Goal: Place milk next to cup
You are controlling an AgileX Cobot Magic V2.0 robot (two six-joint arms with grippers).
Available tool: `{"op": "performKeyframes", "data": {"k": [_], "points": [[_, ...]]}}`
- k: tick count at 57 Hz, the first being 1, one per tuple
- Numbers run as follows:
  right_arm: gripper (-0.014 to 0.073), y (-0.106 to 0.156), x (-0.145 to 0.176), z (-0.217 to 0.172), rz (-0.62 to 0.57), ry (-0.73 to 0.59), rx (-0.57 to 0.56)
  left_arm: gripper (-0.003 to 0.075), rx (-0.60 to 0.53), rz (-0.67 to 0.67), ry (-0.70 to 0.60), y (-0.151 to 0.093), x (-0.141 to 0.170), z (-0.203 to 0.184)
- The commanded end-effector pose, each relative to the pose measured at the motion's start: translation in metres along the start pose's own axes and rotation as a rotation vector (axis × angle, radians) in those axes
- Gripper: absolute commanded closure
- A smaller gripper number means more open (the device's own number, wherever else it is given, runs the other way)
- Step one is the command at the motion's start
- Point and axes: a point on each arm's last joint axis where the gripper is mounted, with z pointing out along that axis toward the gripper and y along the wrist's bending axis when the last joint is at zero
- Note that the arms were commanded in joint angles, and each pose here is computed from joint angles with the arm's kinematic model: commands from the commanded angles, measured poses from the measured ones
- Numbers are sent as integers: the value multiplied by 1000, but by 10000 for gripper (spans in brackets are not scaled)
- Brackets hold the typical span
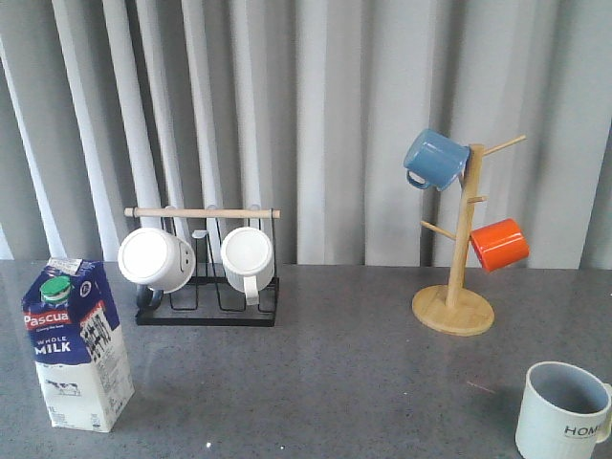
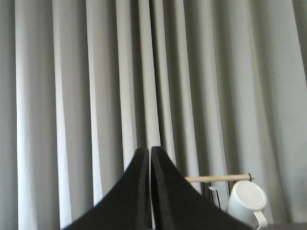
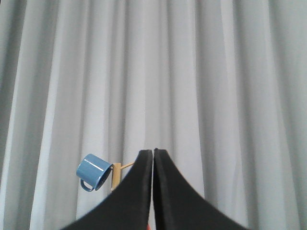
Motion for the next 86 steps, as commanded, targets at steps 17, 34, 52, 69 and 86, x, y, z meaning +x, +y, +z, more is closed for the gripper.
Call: {"op": "performKeyframes", "data": {"k": [17, 34, 52, 69, 86], "points": [[599, 1, -26, 113, 63, 293, 3, 727, 100, -4, 238, -9, -35, 102], [592, 8, -8, 108, 29, 490, -48, 716, 119, -12, 301, -12, -27, 104], [246, 8, 9, 113, -20, 621, -61, 392, 114, -50, 390, -15, -8, 119], [45, 8, 6, 115, -22, 574, -61, 199, 113, -53, 395, -16, -2, 125], [49, 8, 10, 112, -90, 634, -80, 200, 113, -53, 396, -16, -2, 125]]}}
